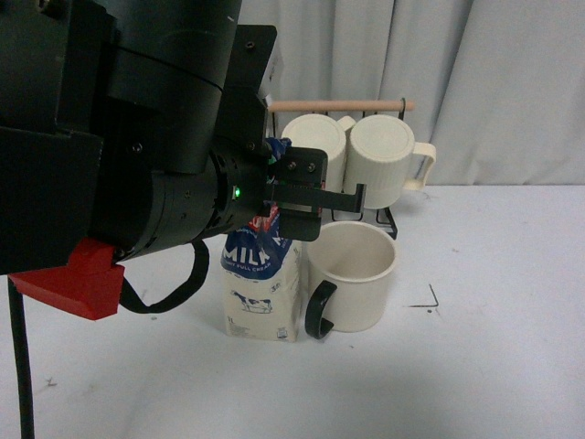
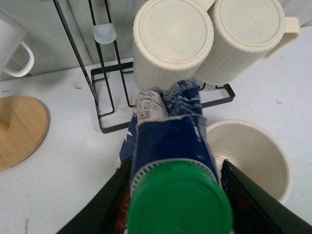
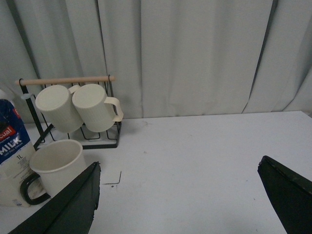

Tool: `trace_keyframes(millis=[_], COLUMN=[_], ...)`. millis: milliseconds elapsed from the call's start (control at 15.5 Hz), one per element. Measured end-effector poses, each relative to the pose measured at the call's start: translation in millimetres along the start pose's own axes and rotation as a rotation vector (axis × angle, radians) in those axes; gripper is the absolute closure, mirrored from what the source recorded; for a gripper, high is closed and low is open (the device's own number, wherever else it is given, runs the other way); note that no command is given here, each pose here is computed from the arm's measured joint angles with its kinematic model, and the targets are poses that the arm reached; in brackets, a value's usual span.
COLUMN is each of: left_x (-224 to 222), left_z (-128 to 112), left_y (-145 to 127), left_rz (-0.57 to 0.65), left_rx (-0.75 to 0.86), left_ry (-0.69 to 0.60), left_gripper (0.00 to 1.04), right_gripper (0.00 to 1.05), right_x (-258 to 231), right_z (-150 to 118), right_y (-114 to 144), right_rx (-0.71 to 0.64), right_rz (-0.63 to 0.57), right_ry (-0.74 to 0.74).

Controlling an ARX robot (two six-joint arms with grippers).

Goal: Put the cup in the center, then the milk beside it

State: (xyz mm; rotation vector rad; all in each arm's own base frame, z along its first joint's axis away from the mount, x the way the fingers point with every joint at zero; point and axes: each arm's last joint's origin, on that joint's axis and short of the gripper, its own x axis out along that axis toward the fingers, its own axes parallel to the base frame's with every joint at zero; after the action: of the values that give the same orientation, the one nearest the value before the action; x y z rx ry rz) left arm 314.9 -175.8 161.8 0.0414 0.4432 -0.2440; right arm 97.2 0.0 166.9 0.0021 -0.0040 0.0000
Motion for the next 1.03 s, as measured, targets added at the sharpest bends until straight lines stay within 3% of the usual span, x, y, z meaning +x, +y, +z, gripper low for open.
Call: trace_keyframes(millis=[65, 194, 258, 387, 581, 645, 774, 1032], left_x=[-11.7, -40.5, -58.4, -100.7, -141.7, -148.8, -162.8, -180.7], left_z=[6.3, 20.0, 26.8, 34.6, 35.6, 31.6, 3.1, -36.0], left_y=[1.8, 6.1, 9.1, 19.8, 50.5, 61.5, 84.7, 105.0], left_rz=[-0.013, -0.035, -0.052, -0.075, 0.020, 0.144, 0.237, 0.240], left_rx=[-0.030, -0.087, -0.112, -0.162, -0.203, -0.176, -0.098, -0.058], left_ry=[-0.018, -0.079, -0.122, -0.222, -0.285, -0.419, -0.448, -0.439], left_gripper=[0.31, 0.09, 0.05, 0.07, 0.07, 0.19, 0.42, 0.91], right_gripper=[0.06, 0.06, 0.06, 0.06, 0.06, 0.06, 0.06, 0.06], right_x=[0.0, 0.0, 0.0, 0.0, 0.0, 0.0, 0.0, 0.0], right_z=[0.0, 0.0, 0.0, 0.0, 0.0, 0.0, 0.0, -0.1], right_y=[0.0, 0.0, 0.0, 0.0, 0.0, 0.0, 0.0, 0.0], right_rx=[0.000, 0.000, 0.000, 0.000, 0.000, 0.000, 0.000, 0.000], right_rz=[0.000, 0.000, 0.000, 0.000, 0.000, 0.000, 0.000, 0.000], right_ry=[0.000, 0.000, 0.000, 0.000, 0.000, 0.000, 0.000, 0.000])
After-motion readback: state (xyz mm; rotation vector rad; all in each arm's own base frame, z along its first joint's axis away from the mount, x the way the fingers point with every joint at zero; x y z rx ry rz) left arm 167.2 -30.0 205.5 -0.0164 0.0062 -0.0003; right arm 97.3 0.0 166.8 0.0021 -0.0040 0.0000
